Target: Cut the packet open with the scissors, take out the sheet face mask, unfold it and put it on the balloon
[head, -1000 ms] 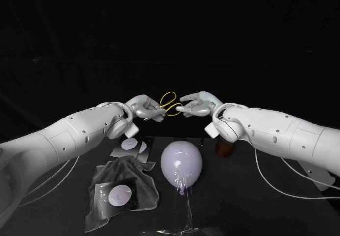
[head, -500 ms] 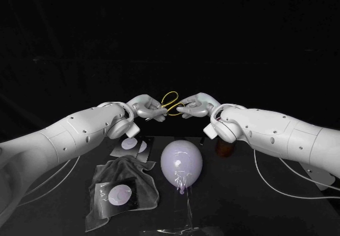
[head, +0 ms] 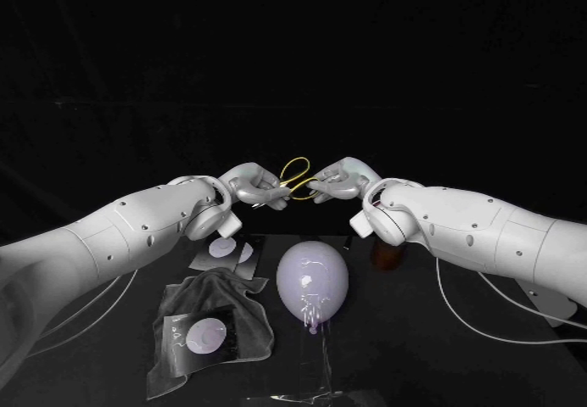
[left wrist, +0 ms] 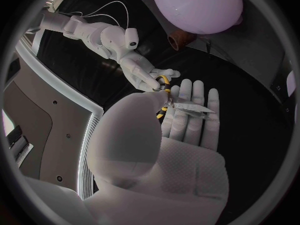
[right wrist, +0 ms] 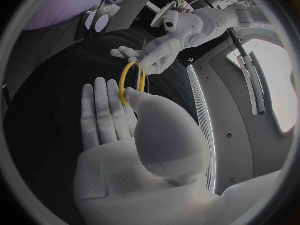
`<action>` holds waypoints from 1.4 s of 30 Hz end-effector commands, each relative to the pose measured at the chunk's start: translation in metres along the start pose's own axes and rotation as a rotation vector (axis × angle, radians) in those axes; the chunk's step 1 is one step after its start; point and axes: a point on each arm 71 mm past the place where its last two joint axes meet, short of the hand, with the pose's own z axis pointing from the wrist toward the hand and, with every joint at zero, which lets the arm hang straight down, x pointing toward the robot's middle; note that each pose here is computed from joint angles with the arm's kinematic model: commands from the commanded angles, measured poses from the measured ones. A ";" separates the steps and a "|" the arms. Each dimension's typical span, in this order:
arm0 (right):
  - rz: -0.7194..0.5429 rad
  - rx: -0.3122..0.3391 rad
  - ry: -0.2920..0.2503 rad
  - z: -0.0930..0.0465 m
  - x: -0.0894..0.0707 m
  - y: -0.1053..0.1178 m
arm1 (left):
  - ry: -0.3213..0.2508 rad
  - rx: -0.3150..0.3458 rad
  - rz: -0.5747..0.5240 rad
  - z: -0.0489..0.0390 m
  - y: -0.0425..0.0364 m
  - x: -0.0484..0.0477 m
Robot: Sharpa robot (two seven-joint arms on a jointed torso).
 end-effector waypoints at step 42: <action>-0.393 0.042 -0.138 -0.012 -0.063 -0.018 | -0.349 -0.032 -0.132 -0.0228 0.0206 -0.0523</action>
